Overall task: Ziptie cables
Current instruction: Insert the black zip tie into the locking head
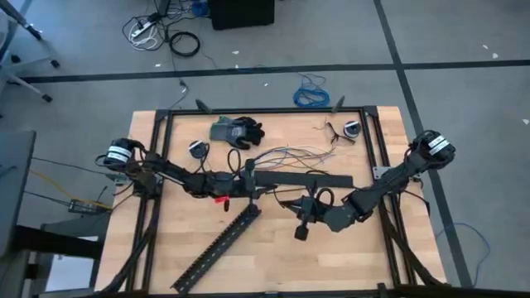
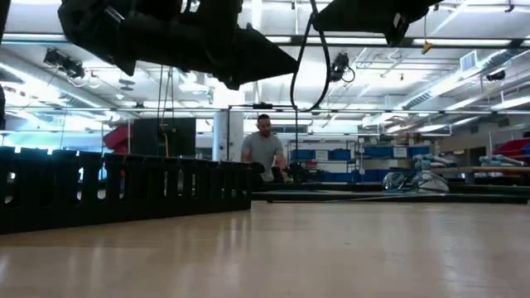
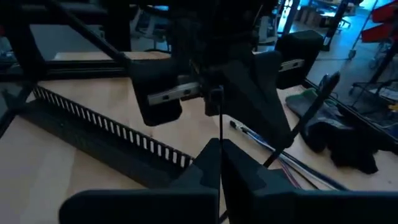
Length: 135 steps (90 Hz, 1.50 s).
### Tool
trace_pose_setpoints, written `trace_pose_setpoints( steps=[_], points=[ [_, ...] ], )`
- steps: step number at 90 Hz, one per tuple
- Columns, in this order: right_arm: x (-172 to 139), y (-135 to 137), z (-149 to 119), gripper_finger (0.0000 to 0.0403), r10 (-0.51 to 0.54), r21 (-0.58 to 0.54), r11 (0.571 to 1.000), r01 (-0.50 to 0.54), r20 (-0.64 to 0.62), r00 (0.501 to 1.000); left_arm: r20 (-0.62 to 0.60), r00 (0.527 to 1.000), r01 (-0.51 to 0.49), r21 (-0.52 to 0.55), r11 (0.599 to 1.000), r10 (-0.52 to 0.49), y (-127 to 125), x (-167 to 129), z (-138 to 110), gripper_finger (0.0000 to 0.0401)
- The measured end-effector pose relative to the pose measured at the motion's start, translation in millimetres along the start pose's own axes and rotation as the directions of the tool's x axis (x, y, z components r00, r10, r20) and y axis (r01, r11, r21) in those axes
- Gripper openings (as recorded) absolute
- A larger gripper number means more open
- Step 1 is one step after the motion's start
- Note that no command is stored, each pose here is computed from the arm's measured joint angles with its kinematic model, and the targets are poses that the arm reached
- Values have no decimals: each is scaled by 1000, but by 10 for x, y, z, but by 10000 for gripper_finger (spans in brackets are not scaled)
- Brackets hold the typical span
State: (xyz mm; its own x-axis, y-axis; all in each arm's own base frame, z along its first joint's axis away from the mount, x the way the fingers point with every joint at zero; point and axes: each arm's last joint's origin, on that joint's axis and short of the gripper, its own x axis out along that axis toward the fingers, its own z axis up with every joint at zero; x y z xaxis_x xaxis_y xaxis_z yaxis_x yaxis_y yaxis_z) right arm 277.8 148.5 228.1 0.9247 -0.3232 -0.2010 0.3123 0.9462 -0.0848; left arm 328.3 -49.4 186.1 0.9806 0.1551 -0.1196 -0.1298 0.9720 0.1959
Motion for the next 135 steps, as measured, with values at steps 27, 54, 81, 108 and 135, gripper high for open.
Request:
trace_pose_setpoints(
  steps=[27, 54, 81, 108, 135],
  points=[
    [-3, 18, -70, 0, 93, 129, 988, -84, -69, 993, -39, 973, -203, 328, 923, 228, -233, -129, 24, 0],
    [37, 27, -68, 0, 262, 228, 945, -234, -101, 960, -28, 957, -232, 521, 821, 288, -421, -241, 68, 0],
    [86, 53, 111, 0, 594, 32, 804, -594, 29, 804, 26, 976, -192, 566, 802, 215, -677, -389, 147, 0],
    [121, 4, 267, 0, 676, 16, 726, -688, 173, 717, 96, 980, -195, 609, 769, 172, -890, -555, 248, 0],
    [353, -26, 156, 0, 712, 143, 657, -740, 203, 672, 114, 971, -230, 701, 675, 212, -868, -532, 315, 0]
  ],
)
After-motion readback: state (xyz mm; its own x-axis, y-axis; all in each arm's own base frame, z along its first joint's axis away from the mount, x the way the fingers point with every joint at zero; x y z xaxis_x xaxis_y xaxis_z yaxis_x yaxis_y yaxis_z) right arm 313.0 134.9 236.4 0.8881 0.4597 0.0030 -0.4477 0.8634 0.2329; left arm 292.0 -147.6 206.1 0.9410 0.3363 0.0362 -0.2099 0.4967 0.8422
